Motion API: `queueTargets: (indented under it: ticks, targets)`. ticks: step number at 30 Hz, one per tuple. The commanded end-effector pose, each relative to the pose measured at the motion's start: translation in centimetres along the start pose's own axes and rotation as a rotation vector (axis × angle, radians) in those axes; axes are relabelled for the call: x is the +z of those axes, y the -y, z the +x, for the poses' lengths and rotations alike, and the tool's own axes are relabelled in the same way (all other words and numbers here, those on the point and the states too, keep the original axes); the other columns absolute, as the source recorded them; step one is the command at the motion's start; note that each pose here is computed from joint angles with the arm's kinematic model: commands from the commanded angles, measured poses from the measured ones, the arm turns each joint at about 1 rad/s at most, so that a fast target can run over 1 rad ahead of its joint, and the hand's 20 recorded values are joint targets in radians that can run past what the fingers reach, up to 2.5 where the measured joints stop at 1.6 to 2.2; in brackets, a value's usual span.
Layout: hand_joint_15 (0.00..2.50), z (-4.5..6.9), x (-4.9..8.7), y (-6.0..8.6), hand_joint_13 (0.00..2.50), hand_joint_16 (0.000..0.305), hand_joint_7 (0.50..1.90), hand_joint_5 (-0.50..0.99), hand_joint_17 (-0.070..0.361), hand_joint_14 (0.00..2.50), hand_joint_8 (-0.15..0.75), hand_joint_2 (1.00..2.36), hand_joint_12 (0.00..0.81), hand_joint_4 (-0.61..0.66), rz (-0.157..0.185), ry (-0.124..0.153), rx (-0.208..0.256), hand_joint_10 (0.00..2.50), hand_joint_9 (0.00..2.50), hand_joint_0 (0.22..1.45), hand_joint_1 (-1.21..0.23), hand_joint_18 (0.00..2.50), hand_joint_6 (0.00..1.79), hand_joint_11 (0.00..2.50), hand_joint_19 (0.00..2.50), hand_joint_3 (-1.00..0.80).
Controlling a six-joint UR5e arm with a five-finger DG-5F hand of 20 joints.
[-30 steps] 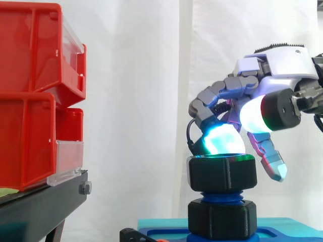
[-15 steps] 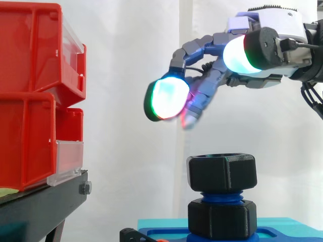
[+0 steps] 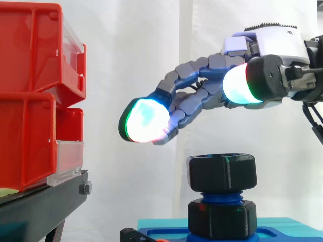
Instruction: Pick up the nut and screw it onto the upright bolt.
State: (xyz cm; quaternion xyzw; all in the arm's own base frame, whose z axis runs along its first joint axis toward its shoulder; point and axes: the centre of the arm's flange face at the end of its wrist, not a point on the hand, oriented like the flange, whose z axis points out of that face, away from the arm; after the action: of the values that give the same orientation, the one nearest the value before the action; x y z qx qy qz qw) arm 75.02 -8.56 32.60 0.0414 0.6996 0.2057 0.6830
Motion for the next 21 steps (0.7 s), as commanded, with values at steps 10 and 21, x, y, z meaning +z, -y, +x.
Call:
queueTargets:
  ticks: [10,21]
  targets:
    - [0.00,2.3,-0.3,-1.1,0.19,0.035,0.68,-0.17,0.079,0.00,0.204,1.00,0.300,0.17,0.020,-0.068,0.013,0.00,0.44,0.44,-0.32,0.00,0.50,0.00,0.00,-0.50]
    - [0.00,2.8,-0.3,-0.6,0.22,0.033,0.73,-0.15,0.075,0.00,0.213,1.00,0.296,0.19,0.010,-0.030,0.031,0.00,0.46,0.45,-0.32,0.00,0.50,0.00,0.00,-0.50]
